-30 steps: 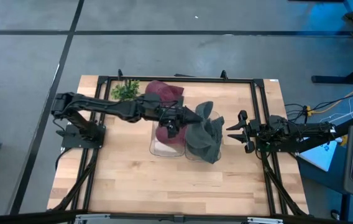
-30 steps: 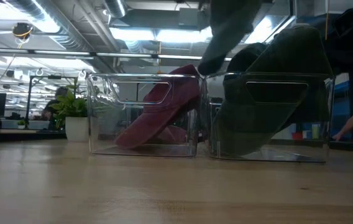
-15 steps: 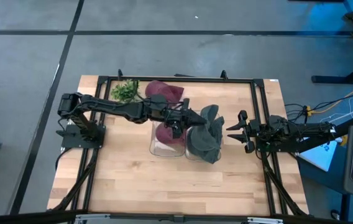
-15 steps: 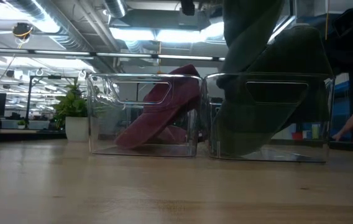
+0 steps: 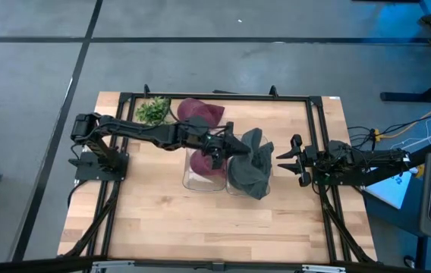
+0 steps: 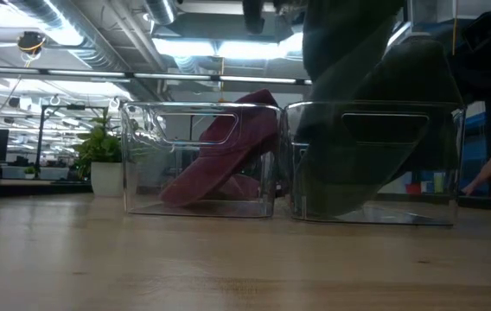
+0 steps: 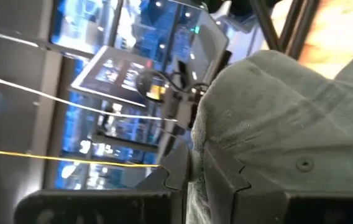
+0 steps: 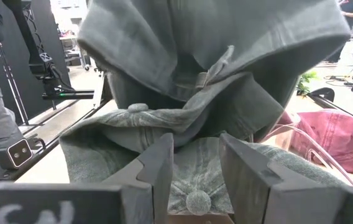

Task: Pick & Place hat
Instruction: Put the blue cap into the right transparent bin

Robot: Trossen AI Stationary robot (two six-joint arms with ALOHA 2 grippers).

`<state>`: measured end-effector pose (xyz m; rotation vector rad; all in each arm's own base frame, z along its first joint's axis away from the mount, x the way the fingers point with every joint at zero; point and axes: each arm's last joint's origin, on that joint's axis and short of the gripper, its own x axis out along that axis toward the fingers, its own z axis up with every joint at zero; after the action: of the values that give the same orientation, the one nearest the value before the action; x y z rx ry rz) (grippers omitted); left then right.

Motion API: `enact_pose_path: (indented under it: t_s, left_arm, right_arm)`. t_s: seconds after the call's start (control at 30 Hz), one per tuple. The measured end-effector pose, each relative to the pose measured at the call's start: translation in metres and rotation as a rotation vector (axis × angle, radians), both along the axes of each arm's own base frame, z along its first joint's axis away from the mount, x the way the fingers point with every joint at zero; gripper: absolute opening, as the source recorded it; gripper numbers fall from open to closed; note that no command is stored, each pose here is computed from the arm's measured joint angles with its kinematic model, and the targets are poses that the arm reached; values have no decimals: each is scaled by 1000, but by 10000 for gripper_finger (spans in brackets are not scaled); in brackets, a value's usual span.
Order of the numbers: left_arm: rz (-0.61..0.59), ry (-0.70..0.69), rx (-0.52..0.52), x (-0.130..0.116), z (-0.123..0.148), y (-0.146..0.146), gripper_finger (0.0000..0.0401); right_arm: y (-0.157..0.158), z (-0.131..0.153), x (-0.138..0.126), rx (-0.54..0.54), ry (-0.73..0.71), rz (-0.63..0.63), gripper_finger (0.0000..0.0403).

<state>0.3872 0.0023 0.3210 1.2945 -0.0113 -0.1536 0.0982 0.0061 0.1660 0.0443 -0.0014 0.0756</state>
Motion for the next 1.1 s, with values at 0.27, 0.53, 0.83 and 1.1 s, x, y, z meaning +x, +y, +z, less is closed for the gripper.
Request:
enact_pose_path:
  t_s: [0.27,0.53,0.83,1.1]
  left_arm:
    - [10,74,-28,-1,-7,2,27]
    - [20,15,76,-5,3,11,27]
    - [-32,169,-66,-12,-5,8,27]
    - [-51,249,-175,-4,-22,-4,27]
  right_arm:
    - [0,0,0,0,0,0,131]
    - [0,0,0,0,0,0,131]
    - [0,0,0,0,1,0,131]
    - [0,0,0,0,0,0,131]
